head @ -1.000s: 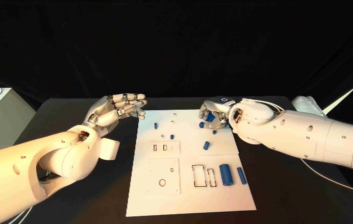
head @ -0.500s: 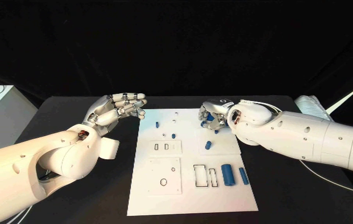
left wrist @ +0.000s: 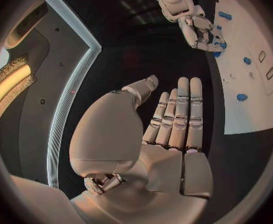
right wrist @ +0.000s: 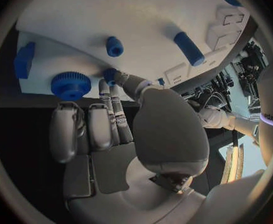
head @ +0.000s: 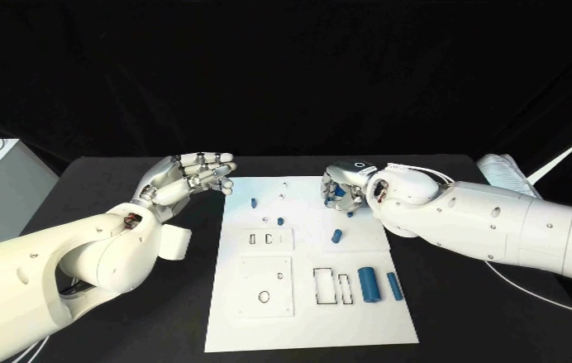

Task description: Assemble the parts on the task board

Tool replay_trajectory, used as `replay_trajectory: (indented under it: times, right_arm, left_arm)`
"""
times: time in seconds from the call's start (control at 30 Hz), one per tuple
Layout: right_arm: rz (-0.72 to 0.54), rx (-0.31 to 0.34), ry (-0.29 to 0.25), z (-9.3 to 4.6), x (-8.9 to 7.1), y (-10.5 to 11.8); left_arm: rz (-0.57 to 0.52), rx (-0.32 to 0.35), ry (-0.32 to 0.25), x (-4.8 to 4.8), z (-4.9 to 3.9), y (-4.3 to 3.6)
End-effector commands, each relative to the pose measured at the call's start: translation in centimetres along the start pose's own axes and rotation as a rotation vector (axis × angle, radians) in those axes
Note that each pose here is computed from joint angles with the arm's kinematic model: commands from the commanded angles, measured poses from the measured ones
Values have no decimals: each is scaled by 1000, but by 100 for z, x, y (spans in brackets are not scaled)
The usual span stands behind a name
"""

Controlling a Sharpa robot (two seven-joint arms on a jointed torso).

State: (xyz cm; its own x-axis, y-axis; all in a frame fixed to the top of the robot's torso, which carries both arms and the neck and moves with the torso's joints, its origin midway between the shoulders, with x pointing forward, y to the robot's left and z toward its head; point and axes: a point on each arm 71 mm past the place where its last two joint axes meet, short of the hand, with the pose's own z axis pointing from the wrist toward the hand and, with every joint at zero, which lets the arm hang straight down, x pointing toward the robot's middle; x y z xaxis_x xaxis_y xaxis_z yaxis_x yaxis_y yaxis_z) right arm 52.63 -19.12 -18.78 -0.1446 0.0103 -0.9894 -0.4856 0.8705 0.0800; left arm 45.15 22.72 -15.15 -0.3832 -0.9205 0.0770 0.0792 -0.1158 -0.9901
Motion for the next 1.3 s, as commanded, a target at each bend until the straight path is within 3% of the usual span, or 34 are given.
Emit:
replay_trajectory:
  times: [0.03,0.3,0.73,1.3]
  right_arm:
    - [-26,4,-54,-8,-27,19]
    - [-25,-2,-138,22,-130,121]
    - [-28,-14,-237,272,-271,366]
    - [-27,-32,-259,475,-264,541]
  left_arm:
    - [-4,6,19,15,7,-14]
    - [-3,6,16,5,10,-12]
    - [-4,6,19,15,18,-12]
    - [-4,15,29,35,50,-58]
